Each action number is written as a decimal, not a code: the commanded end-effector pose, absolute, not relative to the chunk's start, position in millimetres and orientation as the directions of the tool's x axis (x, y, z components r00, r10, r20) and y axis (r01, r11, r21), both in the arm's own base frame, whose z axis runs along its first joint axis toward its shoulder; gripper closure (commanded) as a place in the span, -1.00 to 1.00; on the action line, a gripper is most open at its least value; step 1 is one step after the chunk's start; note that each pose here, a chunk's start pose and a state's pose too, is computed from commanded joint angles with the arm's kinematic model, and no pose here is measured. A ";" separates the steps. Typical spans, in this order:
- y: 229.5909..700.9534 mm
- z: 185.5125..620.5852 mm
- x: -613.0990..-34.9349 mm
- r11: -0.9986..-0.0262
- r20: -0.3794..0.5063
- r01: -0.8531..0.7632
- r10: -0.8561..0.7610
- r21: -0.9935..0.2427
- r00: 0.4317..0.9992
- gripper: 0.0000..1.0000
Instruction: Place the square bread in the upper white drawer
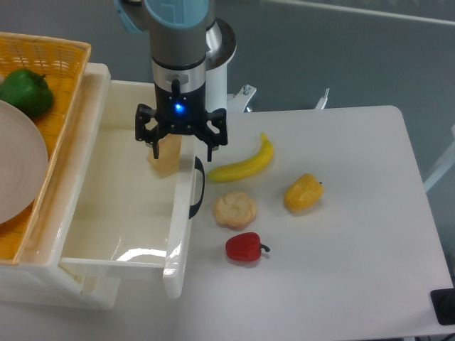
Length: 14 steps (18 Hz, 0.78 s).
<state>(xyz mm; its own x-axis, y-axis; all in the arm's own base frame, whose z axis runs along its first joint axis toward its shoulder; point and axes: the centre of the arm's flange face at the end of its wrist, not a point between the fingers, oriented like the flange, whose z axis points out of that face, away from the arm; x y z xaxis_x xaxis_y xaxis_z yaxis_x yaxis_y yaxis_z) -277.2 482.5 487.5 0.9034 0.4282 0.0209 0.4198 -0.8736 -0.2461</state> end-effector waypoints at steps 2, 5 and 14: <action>475.5 495.7 -292.7 -0.868 0.011 0.424 0.436 -0.259 0.900 -1.00; 458.8 495.5 -322.6 -0.869 -0.011 0.417 0.435 -0.267 0.900 -1.00; 415.1 469.9 -395.1 -0.946 -0.133 0.276 0.299 -0.169 0.945 -1.00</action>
<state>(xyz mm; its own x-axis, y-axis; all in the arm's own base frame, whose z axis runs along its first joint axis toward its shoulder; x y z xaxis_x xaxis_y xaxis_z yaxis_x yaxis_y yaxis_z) -395.1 415.1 469.9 0.9449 0.2994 -0.1327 0.2761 -0.9462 -0.1689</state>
